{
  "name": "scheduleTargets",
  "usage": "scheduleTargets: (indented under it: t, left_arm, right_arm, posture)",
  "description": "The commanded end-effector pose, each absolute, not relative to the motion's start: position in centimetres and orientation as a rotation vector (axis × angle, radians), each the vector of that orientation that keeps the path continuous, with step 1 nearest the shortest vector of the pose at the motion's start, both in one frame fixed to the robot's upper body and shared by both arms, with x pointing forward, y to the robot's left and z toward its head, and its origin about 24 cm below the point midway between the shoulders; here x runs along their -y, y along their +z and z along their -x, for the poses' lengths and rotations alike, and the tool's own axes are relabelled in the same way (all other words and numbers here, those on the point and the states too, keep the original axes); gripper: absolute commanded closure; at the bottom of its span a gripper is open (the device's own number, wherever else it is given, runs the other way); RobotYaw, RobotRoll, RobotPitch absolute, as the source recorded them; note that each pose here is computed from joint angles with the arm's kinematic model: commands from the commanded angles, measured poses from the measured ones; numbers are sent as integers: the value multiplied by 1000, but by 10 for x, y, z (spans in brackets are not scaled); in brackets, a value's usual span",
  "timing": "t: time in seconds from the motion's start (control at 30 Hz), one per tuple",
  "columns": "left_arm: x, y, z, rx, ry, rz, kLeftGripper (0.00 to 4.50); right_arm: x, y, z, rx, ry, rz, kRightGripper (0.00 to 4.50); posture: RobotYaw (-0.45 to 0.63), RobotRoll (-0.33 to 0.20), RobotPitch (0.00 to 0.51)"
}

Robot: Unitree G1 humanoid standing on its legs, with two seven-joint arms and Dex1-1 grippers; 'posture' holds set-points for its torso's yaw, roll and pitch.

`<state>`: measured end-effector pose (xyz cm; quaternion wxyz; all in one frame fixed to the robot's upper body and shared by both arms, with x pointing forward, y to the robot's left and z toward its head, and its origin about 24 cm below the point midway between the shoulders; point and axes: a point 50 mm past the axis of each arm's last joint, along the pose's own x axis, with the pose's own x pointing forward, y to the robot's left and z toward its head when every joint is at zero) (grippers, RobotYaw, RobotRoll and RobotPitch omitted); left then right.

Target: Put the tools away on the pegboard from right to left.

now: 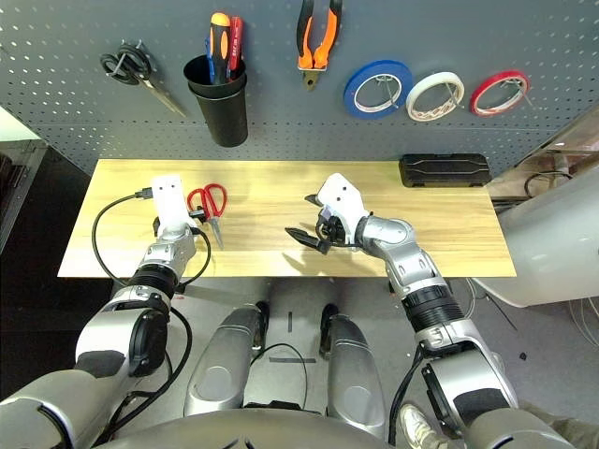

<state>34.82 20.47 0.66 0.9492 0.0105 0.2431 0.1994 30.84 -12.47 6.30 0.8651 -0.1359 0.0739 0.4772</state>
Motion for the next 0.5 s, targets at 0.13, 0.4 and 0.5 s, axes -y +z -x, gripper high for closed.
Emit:
scheduleTargets:
  t: [0.13,0.4,0.5]
  left_arm:
    - [-202,-13,-337,-604,384,-7,67]
    - [-195,-23,-331,-646,350,24,2210]
    - [-193,-25,-330,-648,347,33,3459]
  right_arm:
    - [126,60,-305,-180,1009,288,0]
    - [125,63,-303,-173,1077,291,0]
    - [125,64,-303,-172,1096,293,0]
  posture:
    - [243,0,271]
    - [247,0,270]
    - [251,0,270]
